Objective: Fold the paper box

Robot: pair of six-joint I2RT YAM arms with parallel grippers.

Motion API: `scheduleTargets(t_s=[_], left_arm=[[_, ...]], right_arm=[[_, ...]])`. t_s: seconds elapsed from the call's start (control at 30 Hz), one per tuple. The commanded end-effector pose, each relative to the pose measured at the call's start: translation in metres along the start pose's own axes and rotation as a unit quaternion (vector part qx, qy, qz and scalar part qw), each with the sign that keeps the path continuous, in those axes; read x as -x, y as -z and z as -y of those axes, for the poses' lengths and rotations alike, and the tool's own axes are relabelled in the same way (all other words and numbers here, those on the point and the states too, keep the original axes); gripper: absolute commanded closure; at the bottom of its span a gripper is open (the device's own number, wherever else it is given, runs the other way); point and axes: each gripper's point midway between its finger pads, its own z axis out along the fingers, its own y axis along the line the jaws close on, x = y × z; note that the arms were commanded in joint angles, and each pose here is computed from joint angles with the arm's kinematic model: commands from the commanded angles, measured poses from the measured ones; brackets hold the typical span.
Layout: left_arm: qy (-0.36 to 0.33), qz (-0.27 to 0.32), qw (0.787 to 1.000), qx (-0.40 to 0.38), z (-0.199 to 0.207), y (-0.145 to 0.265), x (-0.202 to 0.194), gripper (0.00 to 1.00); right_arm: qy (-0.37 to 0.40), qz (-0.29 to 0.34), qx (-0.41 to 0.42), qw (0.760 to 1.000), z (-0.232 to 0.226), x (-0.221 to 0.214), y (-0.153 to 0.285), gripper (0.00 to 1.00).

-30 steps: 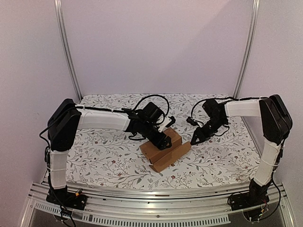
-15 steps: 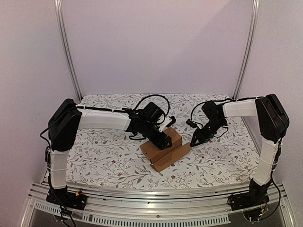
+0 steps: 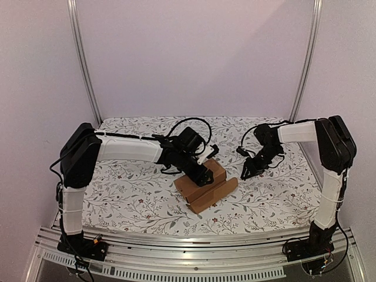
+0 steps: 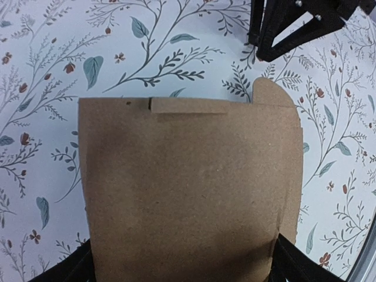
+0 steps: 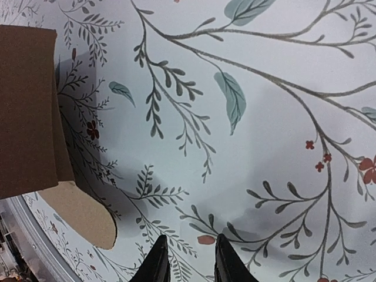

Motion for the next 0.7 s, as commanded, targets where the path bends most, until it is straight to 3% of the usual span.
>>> scheduleTargets(t_s=[0.0, 0.3, 0.67], left_arm=[[-0.010, -0.011, 1.000, -0.013, 0.008, -0.008, -0.011, 0.22], [-0.008, -0.035, 0.999, -0.006, 0.004, -0.025, -0.023, 0.22], [-0.005, -0.046, 0.999, -0.003, 0.003, -0.033, -0.028, 0.22]], right_arm=[[0.000, -0.049, 0.017, 0.999, -0.006, -0.014, -0.026, 0.75], [0.047, -0.031, 0.102, 0.993, -0.058, -0.007, -0.021, 0.75], [0.043, -0.031, 0.134, 0.990, -0.070, -0.009, -0.019, 0.69]])
